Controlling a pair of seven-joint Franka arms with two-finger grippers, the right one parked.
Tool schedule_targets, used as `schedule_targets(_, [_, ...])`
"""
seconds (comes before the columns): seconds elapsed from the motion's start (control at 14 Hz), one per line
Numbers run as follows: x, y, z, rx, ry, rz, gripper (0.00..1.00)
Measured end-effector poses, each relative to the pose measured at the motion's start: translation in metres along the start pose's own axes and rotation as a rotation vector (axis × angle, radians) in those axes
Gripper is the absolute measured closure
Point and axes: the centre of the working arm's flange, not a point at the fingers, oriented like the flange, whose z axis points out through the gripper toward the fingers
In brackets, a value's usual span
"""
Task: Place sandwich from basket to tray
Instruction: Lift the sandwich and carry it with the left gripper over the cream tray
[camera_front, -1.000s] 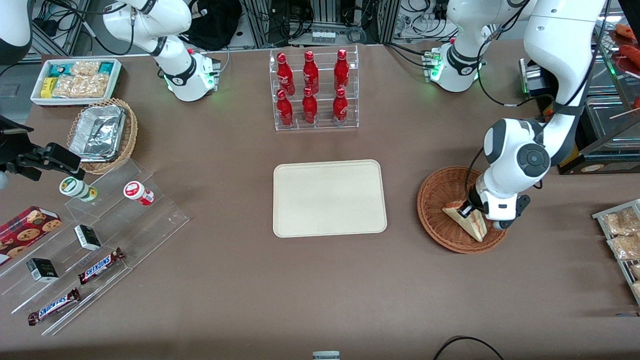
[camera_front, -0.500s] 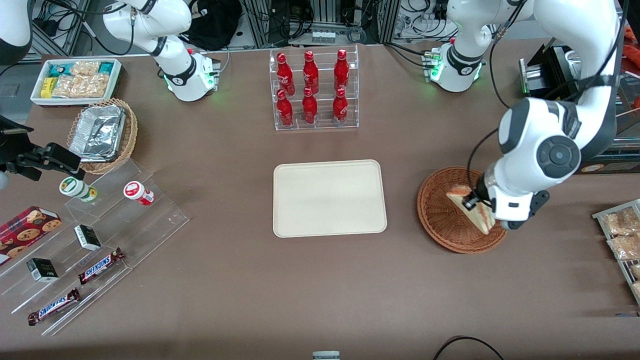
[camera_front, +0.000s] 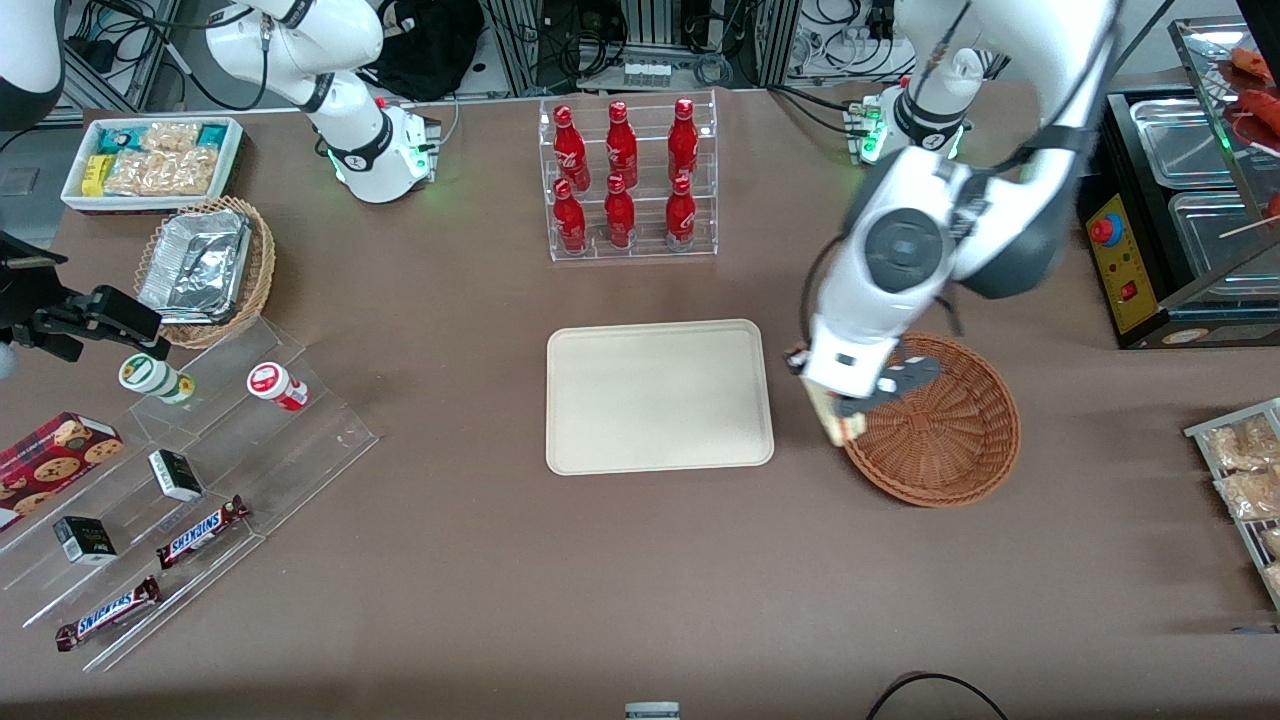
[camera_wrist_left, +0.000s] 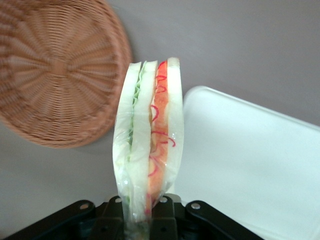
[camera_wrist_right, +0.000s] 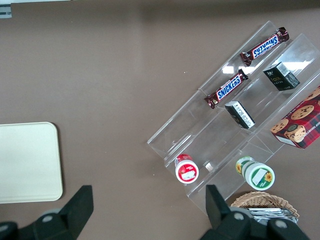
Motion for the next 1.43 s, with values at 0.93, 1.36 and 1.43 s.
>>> schedule_targets(0.93, [-0.099, 0.128, 0.134, -0.090, 0.059, 0.235, 0.85])
schedule_targets(1.36, [-0.110, 0.143, 0.180, -0.111, 0.051, 0.246, 0.85])
schedule_targets(1.43, [-0.112, 0.144, 0.180, -0.111, 0.053, 0.250, 0.82])
